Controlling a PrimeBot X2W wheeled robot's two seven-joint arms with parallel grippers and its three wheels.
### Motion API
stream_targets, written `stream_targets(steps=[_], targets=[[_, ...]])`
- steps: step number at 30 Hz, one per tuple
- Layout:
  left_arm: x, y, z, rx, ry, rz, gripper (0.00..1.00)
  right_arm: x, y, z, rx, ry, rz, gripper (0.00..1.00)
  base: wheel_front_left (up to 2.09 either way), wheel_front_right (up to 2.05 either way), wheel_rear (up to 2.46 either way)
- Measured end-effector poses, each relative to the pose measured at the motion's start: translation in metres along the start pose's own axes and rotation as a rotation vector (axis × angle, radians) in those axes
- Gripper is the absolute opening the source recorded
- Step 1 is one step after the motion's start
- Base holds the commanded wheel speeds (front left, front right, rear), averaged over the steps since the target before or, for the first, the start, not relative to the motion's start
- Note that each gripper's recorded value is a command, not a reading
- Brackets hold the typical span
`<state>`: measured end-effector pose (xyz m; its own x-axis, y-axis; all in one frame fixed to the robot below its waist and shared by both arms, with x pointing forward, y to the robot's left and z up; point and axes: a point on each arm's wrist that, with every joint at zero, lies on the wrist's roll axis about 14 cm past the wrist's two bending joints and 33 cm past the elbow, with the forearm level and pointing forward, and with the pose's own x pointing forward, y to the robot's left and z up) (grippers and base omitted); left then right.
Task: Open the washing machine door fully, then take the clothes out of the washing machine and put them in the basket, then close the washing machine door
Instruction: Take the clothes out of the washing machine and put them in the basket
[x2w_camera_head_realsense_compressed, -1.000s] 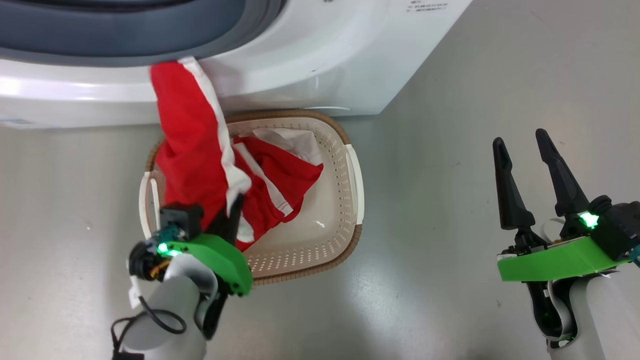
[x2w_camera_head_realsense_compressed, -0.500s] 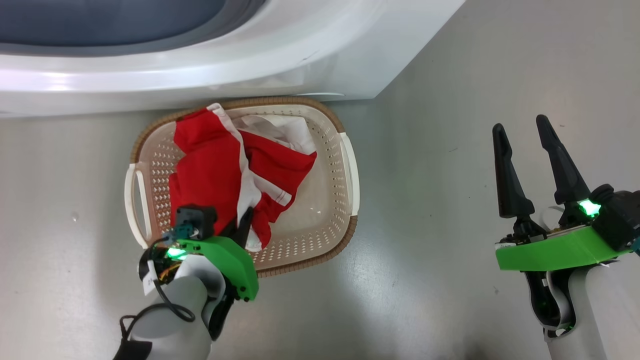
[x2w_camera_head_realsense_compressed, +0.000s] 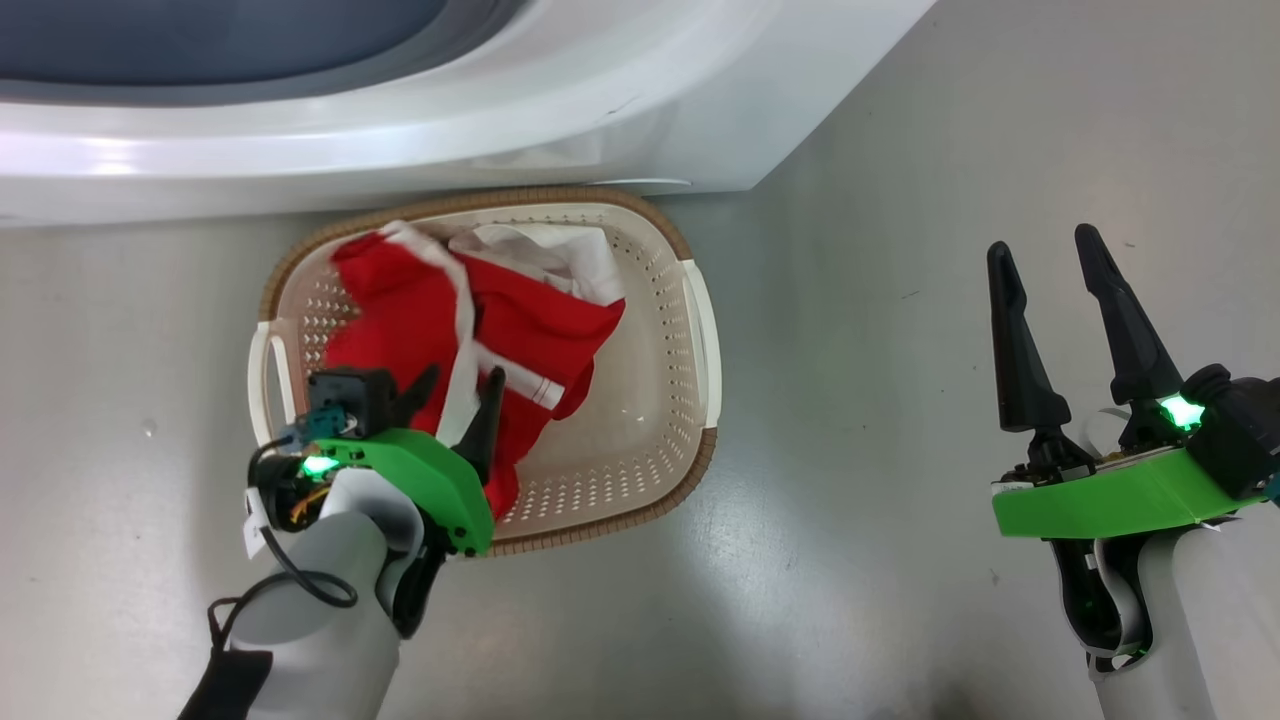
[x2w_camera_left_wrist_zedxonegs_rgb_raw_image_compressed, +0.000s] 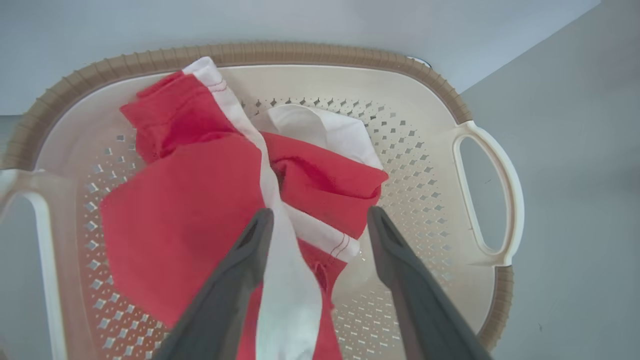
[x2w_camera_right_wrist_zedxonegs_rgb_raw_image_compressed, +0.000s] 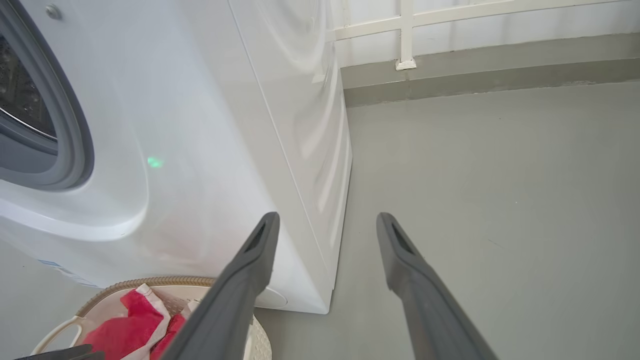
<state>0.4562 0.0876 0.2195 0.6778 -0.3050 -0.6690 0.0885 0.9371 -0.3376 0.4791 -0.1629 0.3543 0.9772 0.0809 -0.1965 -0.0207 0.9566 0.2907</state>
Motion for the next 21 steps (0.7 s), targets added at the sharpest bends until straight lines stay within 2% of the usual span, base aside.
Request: stream_targets(steps=[9, 21], targets=[[-0.004, 0.0, 0.024, -0.006, -0.071, 0.004, 1.0, -0.001, 0.004, 0.01, -0.002, -0.023, 0.008, 1.0, 0.0, 0.0, 0.0], [-0.034, 0.0, 0.086, 0.036, -0.292, 0.006, 1.0, -0.013, 0.011, 0.035, -0.009, -0.068, 0.023, 1.0, 0.0, 0.0, 0.0]])
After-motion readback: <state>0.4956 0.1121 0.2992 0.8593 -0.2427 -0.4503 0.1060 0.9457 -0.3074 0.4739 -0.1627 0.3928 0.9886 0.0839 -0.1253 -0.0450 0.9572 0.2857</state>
